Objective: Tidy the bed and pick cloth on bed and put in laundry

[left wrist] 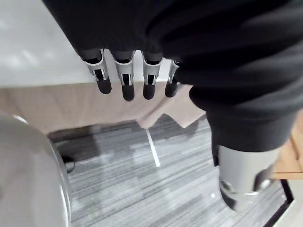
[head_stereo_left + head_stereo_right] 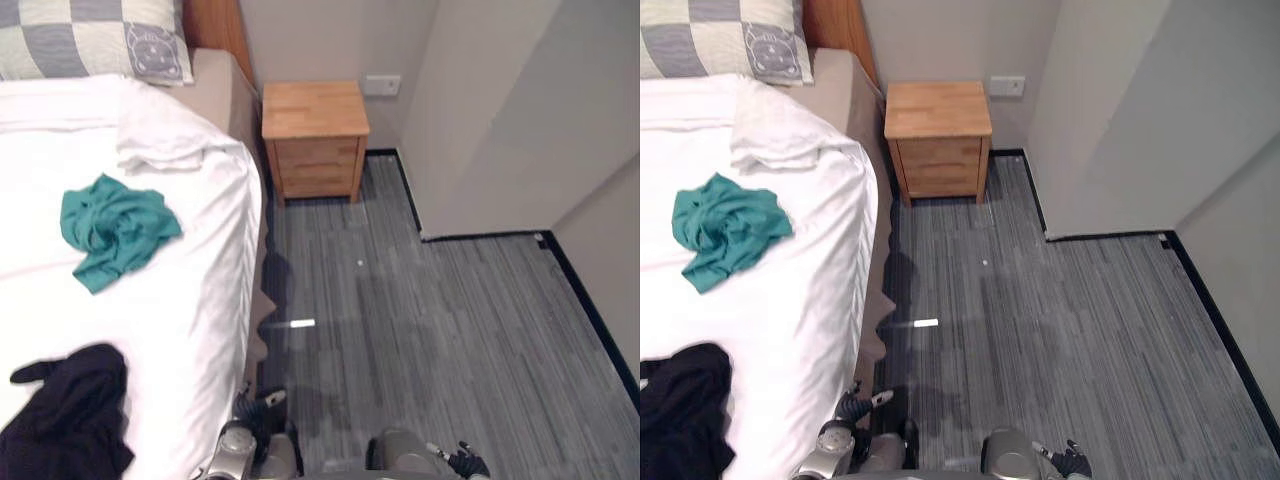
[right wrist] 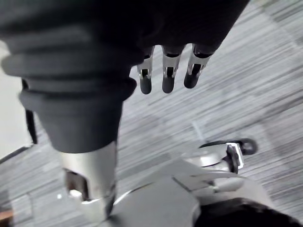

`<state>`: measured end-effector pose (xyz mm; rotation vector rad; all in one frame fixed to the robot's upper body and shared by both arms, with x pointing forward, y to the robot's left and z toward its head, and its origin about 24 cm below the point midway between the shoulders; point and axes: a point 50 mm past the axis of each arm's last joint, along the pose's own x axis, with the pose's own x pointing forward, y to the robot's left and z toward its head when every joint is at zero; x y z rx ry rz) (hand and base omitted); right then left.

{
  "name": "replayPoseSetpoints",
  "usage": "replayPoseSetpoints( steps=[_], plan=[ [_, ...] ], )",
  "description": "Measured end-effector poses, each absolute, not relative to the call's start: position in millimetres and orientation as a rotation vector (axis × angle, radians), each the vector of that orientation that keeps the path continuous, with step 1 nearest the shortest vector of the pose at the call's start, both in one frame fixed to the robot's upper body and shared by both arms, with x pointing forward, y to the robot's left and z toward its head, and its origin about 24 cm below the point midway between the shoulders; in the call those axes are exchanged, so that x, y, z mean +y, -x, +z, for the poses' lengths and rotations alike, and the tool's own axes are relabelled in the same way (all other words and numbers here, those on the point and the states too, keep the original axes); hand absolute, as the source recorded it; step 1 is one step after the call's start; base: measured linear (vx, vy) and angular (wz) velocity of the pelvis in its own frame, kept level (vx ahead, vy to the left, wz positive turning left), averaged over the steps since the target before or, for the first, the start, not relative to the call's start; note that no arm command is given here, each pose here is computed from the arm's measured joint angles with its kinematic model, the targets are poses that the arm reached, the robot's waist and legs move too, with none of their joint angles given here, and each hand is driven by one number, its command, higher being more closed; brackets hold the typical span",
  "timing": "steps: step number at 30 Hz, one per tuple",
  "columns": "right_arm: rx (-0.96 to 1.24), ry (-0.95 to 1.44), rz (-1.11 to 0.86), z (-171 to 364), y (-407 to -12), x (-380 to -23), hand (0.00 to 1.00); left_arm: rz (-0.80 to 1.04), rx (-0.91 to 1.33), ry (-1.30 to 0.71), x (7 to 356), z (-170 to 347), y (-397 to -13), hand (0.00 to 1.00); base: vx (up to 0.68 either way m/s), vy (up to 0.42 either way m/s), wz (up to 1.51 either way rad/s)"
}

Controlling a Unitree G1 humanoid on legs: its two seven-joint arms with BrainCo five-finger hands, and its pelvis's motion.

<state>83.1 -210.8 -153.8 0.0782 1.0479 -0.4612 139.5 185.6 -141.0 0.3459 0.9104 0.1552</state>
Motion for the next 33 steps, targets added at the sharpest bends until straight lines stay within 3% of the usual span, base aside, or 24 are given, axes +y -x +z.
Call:
replayPoseSetpoints(
  steps=[8,13,21,28,33],
  plan=[
    [0.997,-0.059,-0.459,-148,-104,-218,0.0,0.124,0.891,-0.401,189,-138,-149,0.0,0.54,-0.063,0.47],
    [0.991,-0.035,-0.494,-146,-105,-230,0.0,0.154,0.946,-0.35,184,-146,-132,0.0,0.7,-0.323,0.2],
    [0.935,0.071,-0.301,-138,-145,-213,0.0,0.225,0.825,-0.249,179,-132,-148,0.0,0.55,-0.198,-0.12],
    [0.979,0.132,-0.24,-145,-134,-204,0.0,0.215,0.861,-0.248,176,-136,-142,0.0,0.55,0.02,1.6],
    [0.945,0.139,-0.217,-141,-140,-202,0.0,0.21,0.911,-0.27,183,-141,-136,0.0,0.51,-0.291,2.43]
  ],
)
